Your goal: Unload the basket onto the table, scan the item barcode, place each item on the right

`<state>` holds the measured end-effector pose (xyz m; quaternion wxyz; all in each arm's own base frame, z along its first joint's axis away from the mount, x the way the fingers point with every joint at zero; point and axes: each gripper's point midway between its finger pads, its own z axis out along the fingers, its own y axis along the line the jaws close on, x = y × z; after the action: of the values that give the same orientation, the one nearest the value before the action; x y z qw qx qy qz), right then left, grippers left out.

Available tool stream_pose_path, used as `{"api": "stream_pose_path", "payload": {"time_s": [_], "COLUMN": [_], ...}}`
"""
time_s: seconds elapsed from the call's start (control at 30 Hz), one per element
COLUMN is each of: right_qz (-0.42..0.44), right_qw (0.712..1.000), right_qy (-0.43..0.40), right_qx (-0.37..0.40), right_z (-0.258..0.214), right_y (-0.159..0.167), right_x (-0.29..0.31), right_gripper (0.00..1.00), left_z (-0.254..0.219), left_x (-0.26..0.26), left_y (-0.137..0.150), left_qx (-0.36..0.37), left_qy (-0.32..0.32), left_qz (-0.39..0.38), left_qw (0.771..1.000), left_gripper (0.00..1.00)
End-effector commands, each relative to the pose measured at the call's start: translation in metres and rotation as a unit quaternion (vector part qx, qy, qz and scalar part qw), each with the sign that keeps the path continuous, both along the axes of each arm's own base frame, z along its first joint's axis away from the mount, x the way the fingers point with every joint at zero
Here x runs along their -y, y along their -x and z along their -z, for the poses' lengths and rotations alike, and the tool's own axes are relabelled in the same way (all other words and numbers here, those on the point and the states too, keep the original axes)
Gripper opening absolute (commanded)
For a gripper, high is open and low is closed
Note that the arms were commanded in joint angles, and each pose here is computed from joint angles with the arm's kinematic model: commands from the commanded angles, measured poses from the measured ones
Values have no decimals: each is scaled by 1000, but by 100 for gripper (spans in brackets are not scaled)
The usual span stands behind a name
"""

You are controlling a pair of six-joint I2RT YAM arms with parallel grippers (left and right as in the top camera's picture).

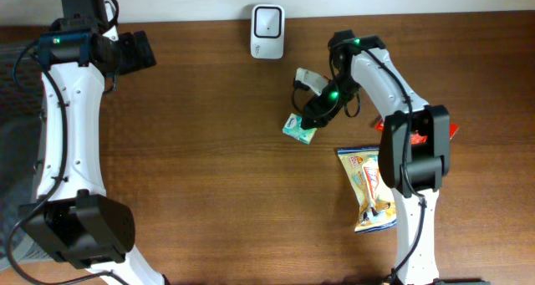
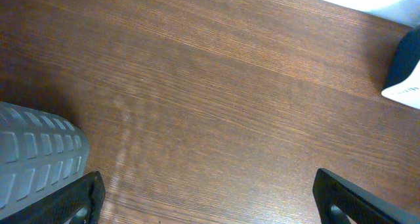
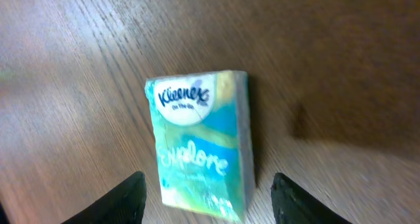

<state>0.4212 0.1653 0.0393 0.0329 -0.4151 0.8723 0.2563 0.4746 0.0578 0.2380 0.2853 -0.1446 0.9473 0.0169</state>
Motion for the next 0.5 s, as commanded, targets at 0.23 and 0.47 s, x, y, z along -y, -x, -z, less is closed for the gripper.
{"api": "stream_pose_path", "payload": {"time_s": [0.23,0.47], "right_qz": [-11,28], "right_qw": [998,989], "right_qy": [-35,-103], "right_qx": [-46,-107], "right_z": [22,-1], "right_y": [15,27], "right_x": [-20,-39], "right_gripper": [32,4], "left_z": [-3,-3], "left_x": [-3,-3], "left_y": [-2,-2], "left_qx": [4,4], "left_qy": [-2,-2], "left_qz": [-9,-9], "left_qw": [1000,1000], "left_gripper": [99,99]}}
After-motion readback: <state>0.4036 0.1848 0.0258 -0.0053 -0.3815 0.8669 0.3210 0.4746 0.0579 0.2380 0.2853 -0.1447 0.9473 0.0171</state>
